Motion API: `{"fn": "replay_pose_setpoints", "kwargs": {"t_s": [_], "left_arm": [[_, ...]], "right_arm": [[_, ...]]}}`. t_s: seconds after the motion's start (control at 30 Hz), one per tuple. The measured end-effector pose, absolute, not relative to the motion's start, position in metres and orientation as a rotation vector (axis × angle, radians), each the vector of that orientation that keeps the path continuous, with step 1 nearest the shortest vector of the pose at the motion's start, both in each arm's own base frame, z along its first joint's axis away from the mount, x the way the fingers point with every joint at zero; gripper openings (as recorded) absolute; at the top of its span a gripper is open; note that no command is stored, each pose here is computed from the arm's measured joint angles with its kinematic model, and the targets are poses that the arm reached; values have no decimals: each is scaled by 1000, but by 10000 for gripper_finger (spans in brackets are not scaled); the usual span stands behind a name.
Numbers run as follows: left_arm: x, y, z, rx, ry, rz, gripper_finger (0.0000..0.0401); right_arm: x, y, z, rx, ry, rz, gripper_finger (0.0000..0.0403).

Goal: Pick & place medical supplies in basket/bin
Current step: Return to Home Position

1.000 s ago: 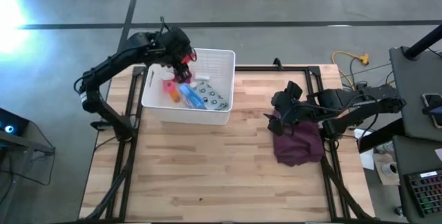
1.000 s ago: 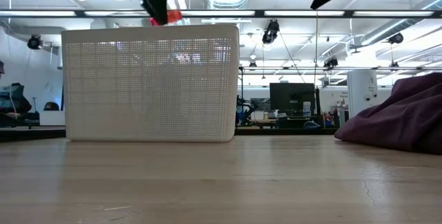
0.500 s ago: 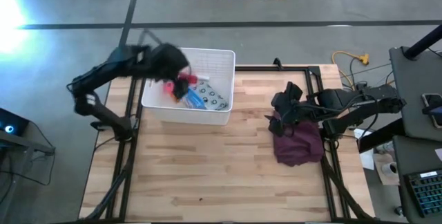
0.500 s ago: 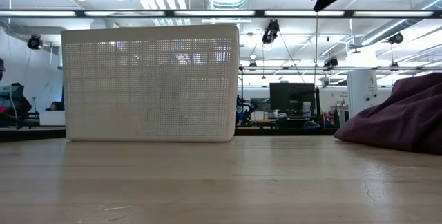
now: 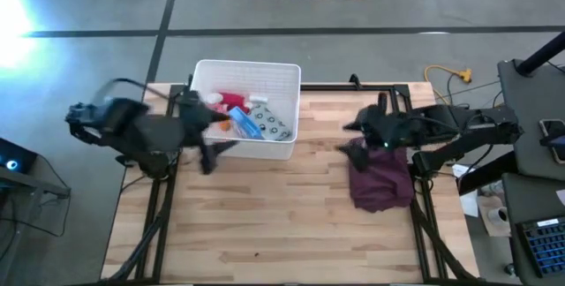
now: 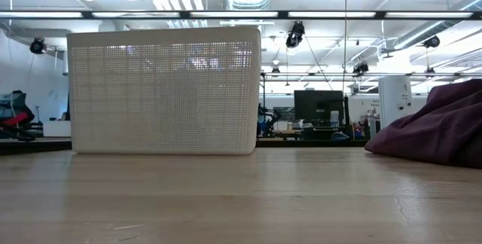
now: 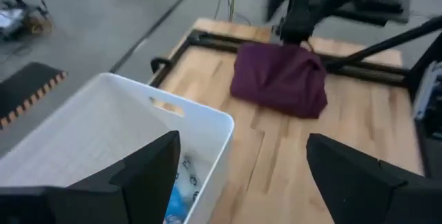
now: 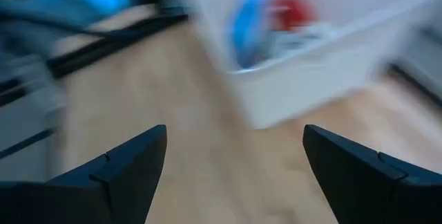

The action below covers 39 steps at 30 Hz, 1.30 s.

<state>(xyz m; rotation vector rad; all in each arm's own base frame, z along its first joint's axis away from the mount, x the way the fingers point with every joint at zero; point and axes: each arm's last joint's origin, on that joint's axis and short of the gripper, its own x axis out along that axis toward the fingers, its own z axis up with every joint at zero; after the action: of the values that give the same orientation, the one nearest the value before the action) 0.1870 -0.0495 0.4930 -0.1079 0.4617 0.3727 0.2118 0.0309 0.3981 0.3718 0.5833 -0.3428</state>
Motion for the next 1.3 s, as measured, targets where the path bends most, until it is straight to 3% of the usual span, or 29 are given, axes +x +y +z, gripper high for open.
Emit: {"fn": "replay_pose_setpoints", "kwargs": {"t_s": [0.13, 0.27, 0.47, 0.67, 0.83, 1.07, 1.3], "left_arm": [[207, -48, 459, -114, 391, 254, 292], [203, -28, 427, -194, 224, 100, 292], [152, 4, 386, -275, 61, 27, 292], [108, 9, 346, -299, -76, 13, 292], [77, 7, 315, -304, -191, 50, 292], [54, 5, 277, -332, -301, 21, 292], [75, 7, 255, -325, -184, 53, 292]], "right_arm": [[208, 29, 386, 415, 558, -125, 329], [192, 22, 367, 467, 508, -37, 329], [138, 15, 344, 456, 431, -17, 329], [85, 6, 323, 674, 394, -142, 329], [65, 7, 319, 387, 156, 55, 329], [46, 7, 294, 232, -123, 185, 329], [65, 9, 256, 243, -102, 178, 329]]}}
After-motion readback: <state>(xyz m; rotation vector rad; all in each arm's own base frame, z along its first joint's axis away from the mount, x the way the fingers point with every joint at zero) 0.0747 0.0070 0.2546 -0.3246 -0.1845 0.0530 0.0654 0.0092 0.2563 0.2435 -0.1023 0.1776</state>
